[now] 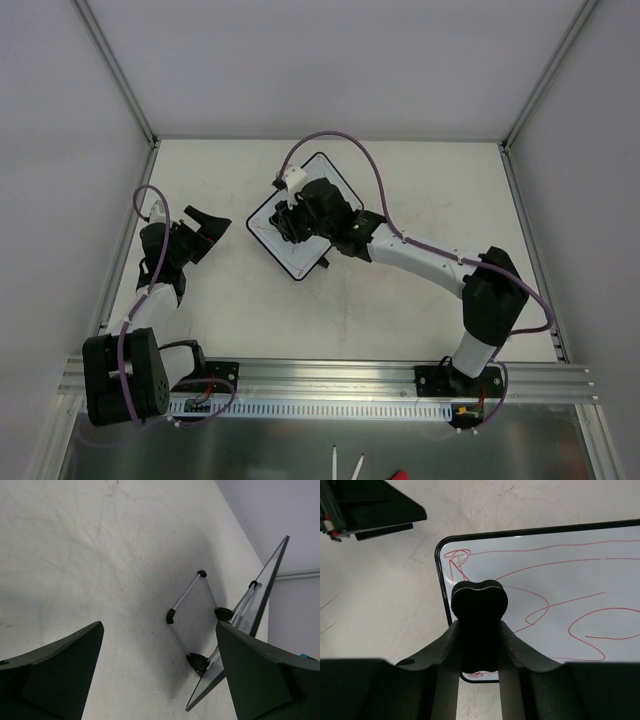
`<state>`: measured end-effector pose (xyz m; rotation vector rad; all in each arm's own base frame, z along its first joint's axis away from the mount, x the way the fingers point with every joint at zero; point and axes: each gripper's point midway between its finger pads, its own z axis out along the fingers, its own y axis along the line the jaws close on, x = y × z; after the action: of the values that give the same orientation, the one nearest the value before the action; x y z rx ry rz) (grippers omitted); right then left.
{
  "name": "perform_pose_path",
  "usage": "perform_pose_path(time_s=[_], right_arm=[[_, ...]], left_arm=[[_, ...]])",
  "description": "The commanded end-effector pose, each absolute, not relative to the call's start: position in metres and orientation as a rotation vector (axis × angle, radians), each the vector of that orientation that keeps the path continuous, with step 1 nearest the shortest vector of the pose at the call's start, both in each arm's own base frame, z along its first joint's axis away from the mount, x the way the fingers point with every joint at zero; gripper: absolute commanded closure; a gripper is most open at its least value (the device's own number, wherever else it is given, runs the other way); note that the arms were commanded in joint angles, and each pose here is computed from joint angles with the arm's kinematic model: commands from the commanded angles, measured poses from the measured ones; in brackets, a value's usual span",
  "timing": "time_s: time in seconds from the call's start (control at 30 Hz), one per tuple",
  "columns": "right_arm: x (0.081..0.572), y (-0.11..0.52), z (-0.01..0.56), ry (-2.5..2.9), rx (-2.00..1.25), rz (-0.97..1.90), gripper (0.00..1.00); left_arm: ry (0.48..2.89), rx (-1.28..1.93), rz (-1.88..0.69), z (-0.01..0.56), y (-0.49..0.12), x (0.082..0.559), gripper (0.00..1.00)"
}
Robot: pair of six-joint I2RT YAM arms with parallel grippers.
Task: Erase the whiteboard
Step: Erase the whiteboard at the whiteboard stand.
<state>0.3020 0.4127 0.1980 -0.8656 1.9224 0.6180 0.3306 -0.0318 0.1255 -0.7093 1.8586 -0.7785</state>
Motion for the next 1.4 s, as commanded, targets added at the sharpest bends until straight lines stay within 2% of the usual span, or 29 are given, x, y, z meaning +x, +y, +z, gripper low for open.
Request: perform_pose_path(time_s=[0.0, 0.07, 0.23, 0.37, 0.7, 0.83, 0.87, 0.97, 1.1, 1.2, 1.37], right_arm=[[0.300, 0.431, 0.219, 1.858, -0.886, 0.678, 1.00], [0.297, 0.435, 0.219, 1.855, -0.899, 0.692, 1.00], [0.294, 0.444, 0.215, 1.862, -0.928, 0.700, 1.00], [0.295, 0.451, 0.212, 1.878, -0.944, 0.690, 1.00], [0.300, 0.461, 0.200, 1.918, -0.963, 0.662, 1.00], [0.302, 0.466, 0.192, 1.950, -0.980, 0.645, 1.00], [0.304, 0.467, 0.191, 1.951, -0.977, 0.641, 1.00], [0.305, 0.467, 0.187, 1.959, -0.976, 0.633, 1.00], [0.306, 0.469, 0.189, 1.952, -0.974, 0.631, 1.00], [0.307, 0.470, 0.190, 1.950, -0.972, 0.633, 1.00], [0.308, 0.473, 0.191, 1.949, -0.973, 0.634, 1.00]], left_arm=[[1.881, -0.744, -0.779, 0.127, -0.026, 0.349, 0.05], [1.870, -0.660, -0.828, 0.138, -0.034, 0.359, 0.14], [1.835, -0.536, -0.925, 0.142, -0.047, 0.375, 0.18], [1.778, -0.397, -1.094, 0.153, -0.067, 0.380, 0.26], [1.680, -0.215, -1.235, 0.153, -0.087, 0.387, 0.34], [1.667, -0.149, -1.274, 0.156, -0.098, 0.386, 0.62], [1.661, -0.131, -1.284, 0.159, -0.099, 0.386, 0.71], [1.675, -0.124, -1.297, 0.156, -0.103, 0.388, 0.90], [1.681, -0.125, -1.312, 0.152, -0.104, 0.389, 0.94], [1.679, -0.115, -1.320, 0.151, -0.107, 0.388, 1.00], [1.694, -0.106, -1.330, 0.144, -0.113, 0.386, 1.00]])
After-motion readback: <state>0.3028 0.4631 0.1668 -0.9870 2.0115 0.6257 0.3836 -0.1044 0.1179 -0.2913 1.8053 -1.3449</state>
